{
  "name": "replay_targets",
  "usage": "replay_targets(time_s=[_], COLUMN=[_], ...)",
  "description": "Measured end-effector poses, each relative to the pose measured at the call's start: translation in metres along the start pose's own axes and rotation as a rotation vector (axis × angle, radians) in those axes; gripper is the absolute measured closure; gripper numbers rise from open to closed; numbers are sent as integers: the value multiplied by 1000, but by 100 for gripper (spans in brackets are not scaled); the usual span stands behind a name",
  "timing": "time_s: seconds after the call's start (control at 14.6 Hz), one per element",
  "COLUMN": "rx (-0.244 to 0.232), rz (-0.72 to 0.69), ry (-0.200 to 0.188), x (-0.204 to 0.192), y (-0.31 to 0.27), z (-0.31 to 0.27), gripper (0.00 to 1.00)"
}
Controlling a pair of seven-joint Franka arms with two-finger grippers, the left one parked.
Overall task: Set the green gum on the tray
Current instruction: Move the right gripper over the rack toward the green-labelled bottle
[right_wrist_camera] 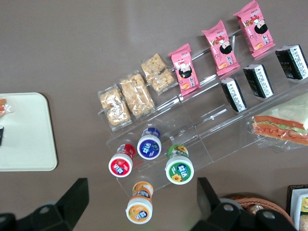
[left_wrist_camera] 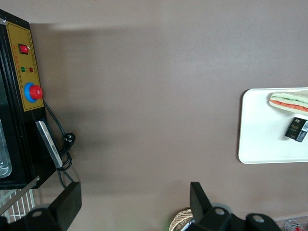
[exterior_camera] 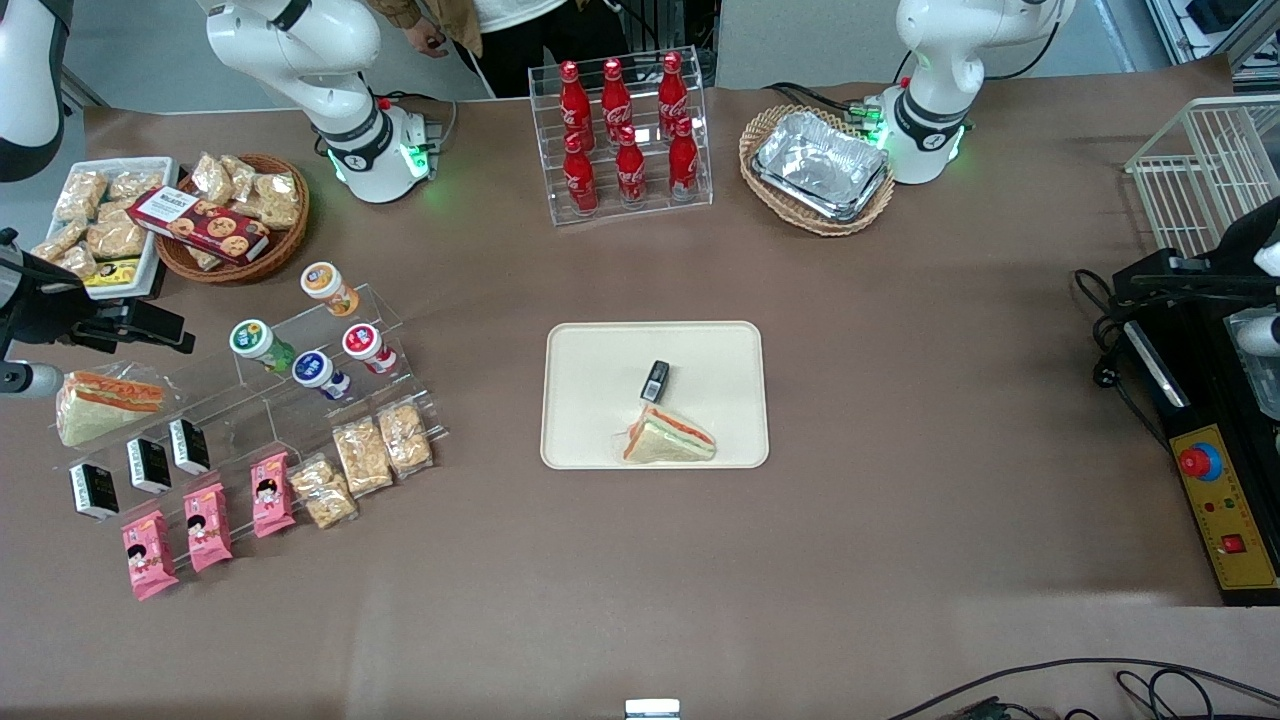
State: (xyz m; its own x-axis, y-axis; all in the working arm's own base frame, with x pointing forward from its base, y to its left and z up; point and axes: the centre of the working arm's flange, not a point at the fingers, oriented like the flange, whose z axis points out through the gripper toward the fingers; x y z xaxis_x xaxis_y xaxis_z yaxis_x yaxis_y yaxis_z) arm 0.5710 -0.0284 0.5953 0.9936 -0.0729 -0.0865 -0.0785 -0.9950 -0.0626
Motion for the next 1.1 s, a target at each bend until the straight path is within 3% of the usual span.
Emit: replay_targets(time_s=[0.21, 0.55, 1.1], rx=[0, 3, 4], rz=[2, 0, -14], ry=[-23, -30, 11], x=[-10, -41, -77], y=[2, 4, 15], z=[-6, -9, 65], gripper=[0, 0, 0])
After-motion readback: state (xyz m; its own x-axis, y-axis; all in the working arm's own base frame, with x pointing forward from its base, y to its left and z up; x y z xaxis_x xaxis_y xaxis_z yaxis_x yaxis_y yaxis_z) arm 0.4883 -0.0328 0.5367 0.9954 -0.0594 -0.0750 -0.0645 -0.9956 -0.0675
